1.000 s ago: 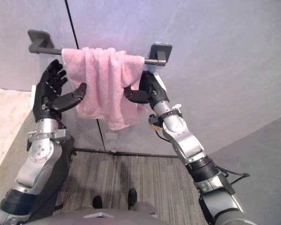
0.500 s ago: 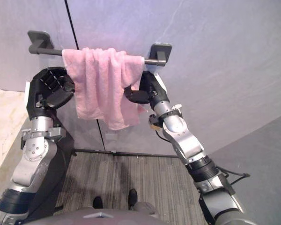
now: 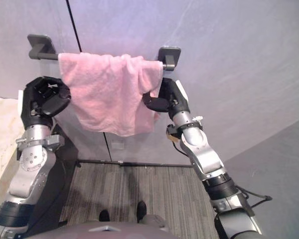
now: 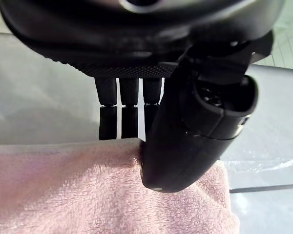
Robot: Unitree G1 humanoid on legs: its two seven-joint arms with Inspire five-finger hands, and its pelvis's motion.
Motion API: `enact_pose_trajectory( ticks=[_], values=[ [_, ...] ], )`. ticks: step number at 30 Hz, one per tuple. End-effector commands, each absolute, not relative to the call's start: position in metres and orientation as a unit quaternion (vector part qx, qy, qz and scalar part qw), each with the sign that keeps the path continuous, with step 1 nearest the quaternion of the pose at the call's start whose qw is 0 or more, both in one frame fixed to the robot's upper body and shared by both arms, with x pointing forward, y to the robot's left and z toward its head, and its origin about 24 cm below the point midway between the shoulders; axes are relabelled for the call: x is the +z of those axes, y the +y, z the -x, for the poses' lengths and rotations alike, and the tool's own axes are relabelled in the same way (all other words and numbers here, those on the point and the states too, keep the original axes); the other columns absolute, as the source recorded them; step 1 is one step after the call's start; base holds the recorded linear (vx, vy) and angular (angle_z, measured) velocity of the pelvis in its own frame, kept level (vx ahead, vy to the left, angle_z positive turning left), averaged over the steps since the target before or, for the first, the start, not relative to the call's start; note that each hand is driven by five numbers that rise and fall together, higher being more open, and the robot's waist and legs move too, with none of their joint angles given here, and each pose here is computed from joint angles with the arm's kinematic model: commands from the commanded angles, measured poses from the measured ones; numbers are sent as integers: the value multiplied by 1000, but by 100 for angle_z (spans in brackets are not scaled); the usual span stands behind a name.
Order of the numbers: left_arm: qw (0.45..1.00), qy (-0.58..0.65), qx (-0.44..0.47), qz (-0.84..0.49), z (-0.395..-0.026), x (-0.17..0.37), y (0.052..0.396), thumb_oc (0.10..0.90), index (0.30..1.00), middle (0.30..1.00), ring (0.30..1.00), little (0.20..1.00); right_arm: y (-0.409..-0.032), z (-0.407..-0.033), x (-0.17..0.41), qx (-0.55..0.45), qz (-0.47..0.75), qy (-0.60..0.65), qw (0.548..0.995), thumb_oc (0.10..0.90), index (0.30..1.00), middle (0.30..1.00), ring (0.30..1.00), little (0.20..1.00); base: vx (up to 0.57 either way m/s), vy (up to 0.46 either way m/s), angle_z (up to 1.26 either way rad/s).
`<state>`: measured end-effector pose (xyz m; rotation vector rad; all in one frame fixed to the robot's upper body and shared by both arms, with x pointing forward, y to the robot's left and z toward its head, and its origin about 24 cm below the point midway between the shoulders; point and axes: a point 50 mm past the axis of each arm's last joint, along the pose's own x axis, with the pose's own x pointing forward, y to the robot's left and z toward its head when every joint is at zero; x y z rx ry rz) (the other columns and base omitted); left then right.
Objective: Organize the bathroom.
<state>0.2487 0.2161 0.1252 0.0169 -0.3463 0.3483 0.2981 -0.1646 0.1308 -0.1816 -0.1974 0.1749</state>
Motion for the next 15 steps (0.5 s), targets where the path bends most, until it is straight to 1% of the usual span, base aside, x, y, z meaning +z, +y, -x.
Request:
enact_pose_trajectory(
  ticks=[1, 2, 3, 5, 6, 9, 10, 15],
  values=[
    [946, -263, 185, -51, -255, 157, 227, 400, 300, 300, 300, 300, -176, -303, 156, 54, 105, -176, 977, 400, 300, 300, 300, 300, 0, 0, 0],
    [949, -257, 176, -47, -254, 156, 229, 450, 375, 375, 375, 375, -176, -303, 158, 54, 105, -177, 977, 400, 300, 300, 300, 300, 0, 0, 0],
    [950, -256, 169, -49, -254, 155, 229, 400, 300, 300, 300, 300, -176, -303, 158, 54, 106, -178, 977, 400, 300, 300, 300, 300, 0, 0, 0],
    [946, -264, 174, -68, -252, 156, 227, 400, 300, 300, 300, 300, -176, -303, 159, 53, 104, -179, 977, 402, 302, 302, 302, 302, 0, 0, 0],
    [948, -260, 177, -58, -252, 155, 228, 400, 300, 300, 300, 300, -177, -303, 159, 51, 102, -179, 977, 417, 326, 326, 326, 326, 0, 0, 0],
    [946, -256, 192, -57, -251, 153, 232, 400, 300, 300, 300, 300, -178, -301, 157, 51, 103, -178, 977, 417, 326, 326, 326, 326, 0, 0, 0],
    [945, -253, 201, -52, -251, 152, 235, 400, 300, 300, 300, 300, -178, -301, 156, 50, 104, -176, 978, 400, 300, 300, 300, 300, 0, 0, 0],
    [946, -244, 208, -55, -249, 149, 239, 400, 300, 300, 300, 300, -181, -300, 155, 42, 101, -176, 978, 400, 300, 300, 300, 300, 0, 0, 0]
  ],
)
